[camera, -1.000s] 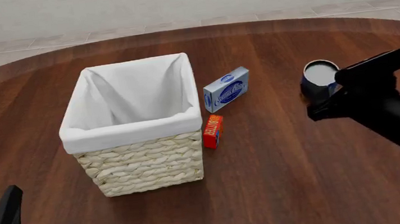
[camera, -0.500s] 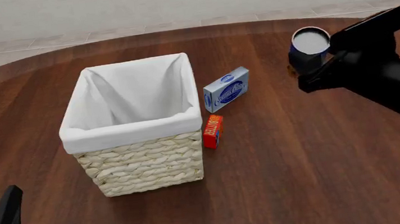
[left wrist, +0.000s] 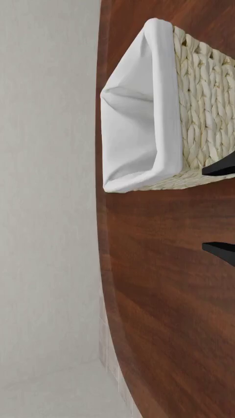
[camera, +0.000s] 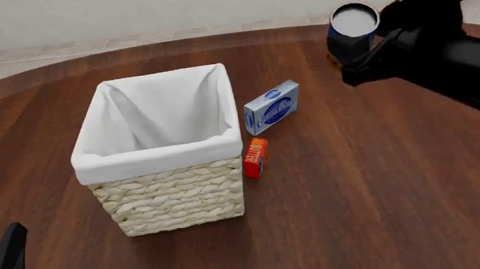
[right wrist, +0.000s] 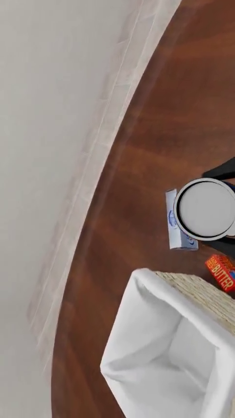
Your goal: Pick up the alphabet soup and put it in the basket.
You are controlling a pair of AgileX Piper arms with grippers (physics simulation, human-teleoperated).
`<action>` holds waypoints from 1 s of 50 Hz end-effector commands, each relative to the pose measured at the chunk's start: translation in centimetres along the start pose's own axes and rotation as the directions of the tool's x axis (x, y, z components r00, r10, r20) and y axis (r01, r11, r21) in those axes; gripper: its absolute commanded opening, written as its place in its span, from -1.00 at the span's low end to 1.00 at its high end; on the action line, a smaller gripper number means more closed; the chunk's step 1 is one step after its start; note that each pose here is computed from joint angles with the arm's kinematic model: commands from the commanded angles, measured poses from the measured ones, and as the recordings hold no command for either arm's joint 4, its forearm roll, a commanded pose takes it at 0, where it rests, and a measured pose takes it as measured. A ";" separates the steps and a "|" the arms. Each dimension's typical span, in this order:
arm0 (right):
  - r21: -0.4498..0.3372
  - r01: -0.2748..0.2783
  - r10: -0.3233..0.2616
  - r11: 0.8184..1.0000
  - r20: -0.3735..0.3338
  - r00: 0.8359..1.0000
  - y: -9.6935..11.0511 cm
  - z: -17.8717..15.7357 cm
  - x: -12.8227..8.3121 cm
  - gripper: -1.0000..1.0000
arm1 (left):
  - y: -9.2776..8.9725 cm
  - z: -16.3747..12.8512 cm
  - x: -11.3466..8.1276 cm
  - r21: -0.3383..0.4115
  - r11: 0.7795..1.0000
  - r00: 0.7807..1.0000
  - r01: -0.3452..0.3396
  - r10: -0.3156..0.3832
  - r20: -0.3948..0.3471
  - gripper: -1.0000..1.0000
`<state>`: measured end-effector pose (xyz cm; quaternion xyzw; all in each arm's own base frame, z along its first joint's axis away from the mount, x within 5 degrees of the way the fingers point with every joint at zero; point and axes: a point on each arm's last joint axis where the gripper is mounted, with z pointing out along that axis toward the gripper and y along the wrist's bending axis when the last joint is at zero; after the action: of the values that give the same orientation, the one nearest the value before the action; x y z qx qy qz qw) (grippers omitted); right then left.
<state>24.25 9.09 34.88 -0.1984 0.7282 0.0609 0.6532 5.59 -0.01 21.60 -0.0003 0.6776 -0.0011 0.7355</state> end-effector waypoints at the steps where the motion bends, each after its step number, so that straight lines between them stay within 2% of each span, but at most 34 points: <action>1: -0.026 -0.011 0.012 1.000 0.040 0.999 0.6 0.8 -1.9 -1.00 | 0.0 0.0 0.0 0.000 1.000 1.000 0.000 0.000 0.000 1.00; 27: -0.131 0.011 -0.002 0.991 0.070 0.998 3.7 3.5 -3.9 -1.00 | 0.0 0.0 0.0 0.000 1.000 1.000 0.000 0.000 0.000 1.00; 50: -0.175 0.033 -0.019 0.984 0.083 0.996 5.2 5.0 -5.3 -1.00 | 0.0 0.0 0.0 0.000 1.000 1.000 0.000 0.000 0.000 1.00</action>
<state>27.03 15.74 37.44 -0.2637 0.6975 0.1102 0.6572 5.59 -0.01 21.60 -0.0002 0.6776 -0.0011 0.7354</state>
